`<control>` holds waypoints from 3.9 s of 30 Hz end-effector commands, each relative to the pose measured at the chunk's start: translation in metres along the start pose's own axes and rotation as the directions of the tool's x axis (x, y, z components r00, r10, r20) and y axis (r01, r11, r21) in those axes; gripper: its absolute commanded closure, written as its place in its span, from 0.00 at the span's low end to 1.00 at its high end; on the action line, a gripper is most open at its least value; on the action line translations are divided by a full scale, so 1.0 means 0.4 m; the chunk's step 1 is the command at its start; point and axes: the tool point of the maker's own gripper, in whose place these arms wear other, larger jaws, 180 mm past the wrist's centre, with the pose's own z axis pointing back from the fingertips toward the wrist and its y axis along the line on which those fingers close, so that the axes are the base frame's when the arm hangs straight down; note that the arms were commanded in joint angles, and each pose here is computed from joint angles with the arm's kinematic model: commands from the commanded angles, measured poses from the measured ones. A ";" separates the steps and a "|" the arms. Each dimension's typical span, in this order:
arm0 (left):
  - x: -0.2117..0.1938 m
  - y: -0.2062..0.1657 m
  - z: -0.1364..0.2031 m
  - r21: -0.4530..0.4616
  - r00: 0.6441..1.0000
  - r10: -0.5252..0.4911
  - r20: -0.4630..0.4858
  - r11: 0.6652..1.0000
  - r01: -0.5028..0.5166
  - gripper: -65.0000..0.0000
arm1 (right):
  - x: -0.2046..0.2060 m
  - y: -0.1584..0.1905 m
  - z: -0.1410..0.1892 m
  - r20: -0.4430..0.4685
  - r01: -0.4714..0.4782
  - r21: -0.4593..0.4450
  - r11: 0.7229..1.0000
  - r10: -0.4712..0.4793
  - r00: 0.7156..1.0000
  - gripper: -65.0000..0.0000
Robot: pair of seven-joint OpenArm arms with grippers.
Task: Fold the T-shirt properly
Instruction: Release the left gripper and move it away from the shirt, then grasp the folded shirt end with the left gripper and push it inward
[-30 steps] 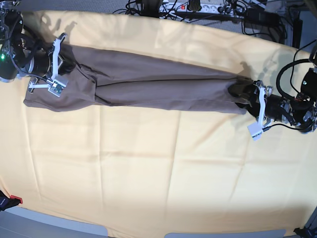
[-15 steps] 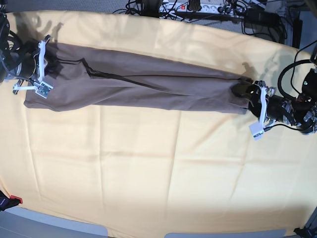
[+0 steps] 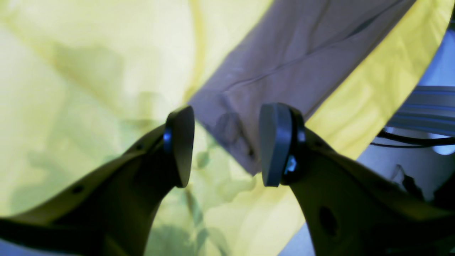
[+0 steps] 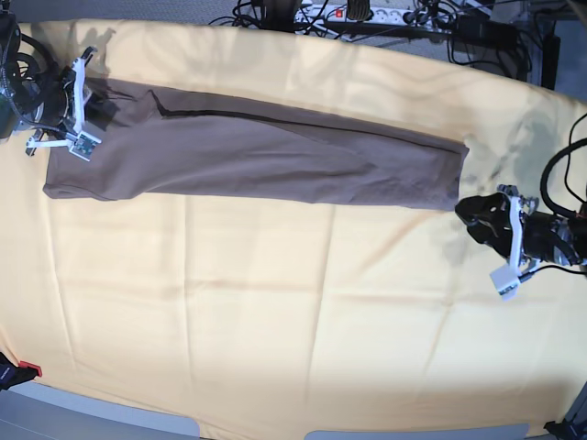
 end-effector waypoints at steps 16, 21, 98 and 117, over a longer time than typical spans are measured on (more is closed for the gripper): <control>0.096 0.128 0.259 0.180 0.951 0.063 0.303 0.976 -0.121 0.52 | 0.188 -0.113 0.188 0.575 0.250 -0.138 0.958 -0.128 0.808 1.00; 0.026 0.182 0.308 0.172 0.887 0.197 0.419 0.941 -0.290 0.52 | 0.122 -0.124 0.089 0.581 0.412 -0.020 0.911 -0.325 0.746 1.00; -0.080 -0.076 -0.192 -0.290 0.848 0.507 0.152 0.843 -0.452 1.00 | 0.021 -0.136 -0.049 0.522 0.564 -0.038 0.825 -0.465 0.715 1.00; 0.056 -0.172 -0.085 -0.203 0.961 0.152 0.230 0.973 -0.106 1.00 | 0.005 -0.144 -0.053 0.502 0.559 -0.082 0.825 -0.450 0.738 1.00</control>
